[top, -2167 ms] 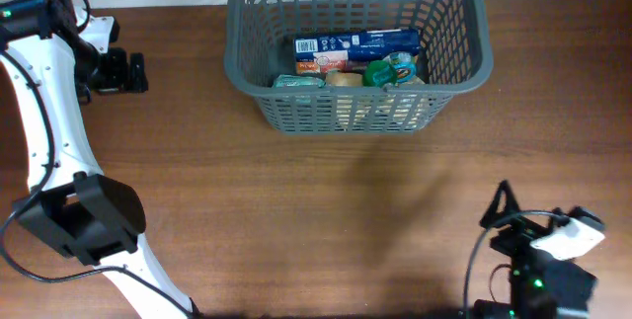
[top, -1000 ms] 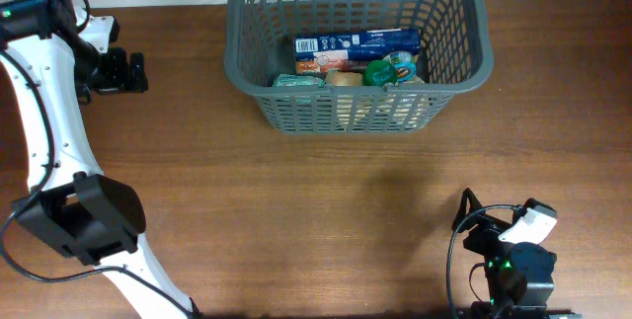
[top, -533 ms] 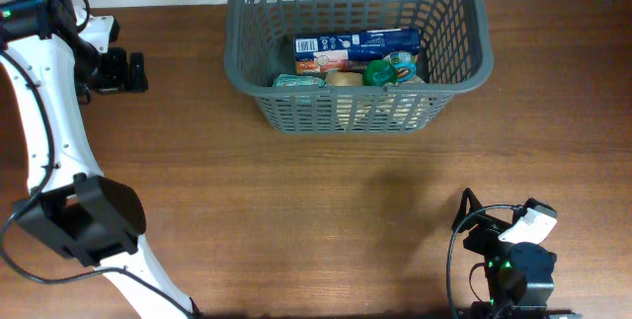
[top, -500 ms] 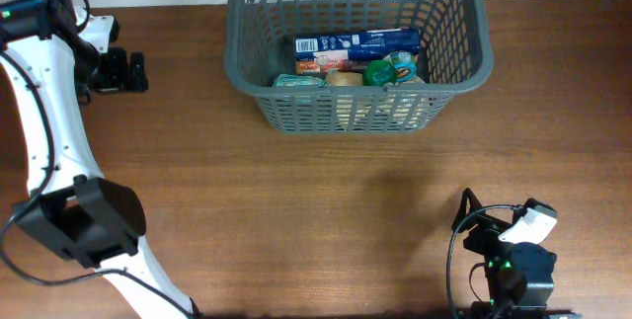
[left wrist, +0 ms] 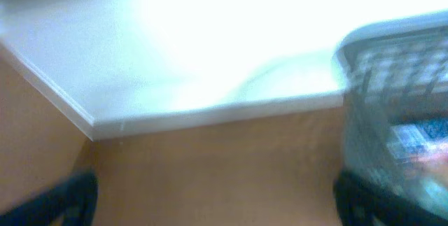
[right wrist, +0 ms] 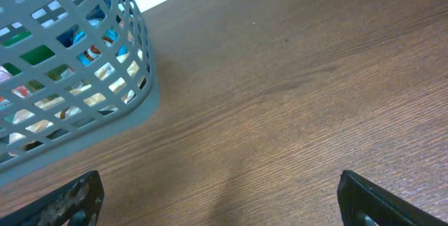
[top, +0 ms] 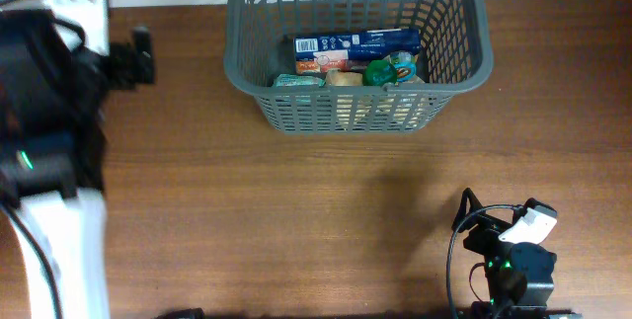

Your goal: Pack container

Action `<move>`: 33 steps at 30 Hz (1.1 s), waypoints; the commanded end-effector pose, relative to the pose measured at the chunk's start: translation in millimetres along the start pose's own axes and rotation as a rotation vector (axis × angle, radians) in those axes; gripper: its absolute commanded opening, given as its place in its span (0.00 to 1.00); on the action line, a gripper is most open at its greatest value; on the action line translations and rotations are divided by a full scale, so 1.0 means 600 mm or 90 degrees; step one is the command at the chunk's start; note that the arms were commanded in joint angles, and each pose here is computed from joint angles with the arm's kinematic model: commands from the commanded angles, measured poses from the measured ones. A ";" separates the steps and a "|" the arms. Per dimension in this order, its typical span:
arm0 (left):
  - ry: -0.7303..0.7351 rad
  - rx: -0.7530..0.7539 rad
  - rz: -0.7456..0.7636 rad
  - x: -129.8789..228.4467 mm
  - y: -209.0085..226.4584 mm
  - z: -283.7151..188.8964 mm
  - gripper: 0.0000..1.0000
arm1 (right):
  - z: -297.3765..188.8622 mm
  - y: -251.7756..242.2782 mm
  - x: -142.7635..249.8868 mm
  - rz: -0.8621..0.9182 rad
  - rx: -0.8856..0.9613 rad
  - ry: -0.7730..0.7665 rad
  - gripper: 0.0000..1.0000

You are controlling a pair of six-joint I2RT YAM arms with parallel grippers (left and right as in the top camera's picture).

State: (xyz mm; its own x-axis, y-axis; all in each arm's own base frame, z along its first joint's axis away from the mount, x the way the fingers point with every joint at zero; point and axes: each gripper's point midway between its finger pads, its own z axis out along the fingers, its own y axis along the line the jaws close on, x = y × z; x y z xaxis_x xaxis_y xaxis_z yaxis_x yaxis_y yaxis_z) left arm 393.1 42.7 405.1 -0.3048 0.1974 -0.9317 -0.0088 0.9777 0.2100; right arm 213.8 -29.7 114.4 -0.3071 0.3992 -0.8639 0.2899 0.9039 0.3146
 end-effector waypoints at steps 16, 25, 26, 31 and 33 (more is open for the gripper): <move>-0.403 0.005 0.021 0.272 -0.139 -0.183 0.99 | 0.001 0.002 0.002 0.003 -0.004 -0.002 0.99; -0.338 0.015 0.021 0.335 -0.152 -0.160 0.99 | 0.001 0.002 0.002 0.003 -0.004 -0.002 0.99; -0.333 0.017 0.022 0.338 -0.152 -0.159 0.99 | 0.001 0.002 0.002 0.003 -0.004 -0.002 0.99; -0.285 0.027 0.023 0.365 -0.159 -0.145 0.99 | 0.001 0.002 0.002 0.003 -0.004 -0.002 0.99; -0.263 0.033 0.024 0.379 -0.162 -0.139 0.99 | 0.001 0.002 0.002 0.003 -0.004 -0.002 0.99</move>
State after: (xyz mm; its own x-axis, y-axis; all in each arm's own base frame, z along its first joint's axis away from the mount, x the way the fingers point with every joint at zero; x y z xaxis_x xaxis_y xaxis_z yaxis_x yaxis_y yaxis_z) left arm 245.0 -13.8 203.8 0.1215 0.2341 -0.9646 0.0442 0.9696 0.2408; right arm 214.0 -29.5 115.2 -0.3032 0.3983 -0.8657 0.2875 0.9043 0.3154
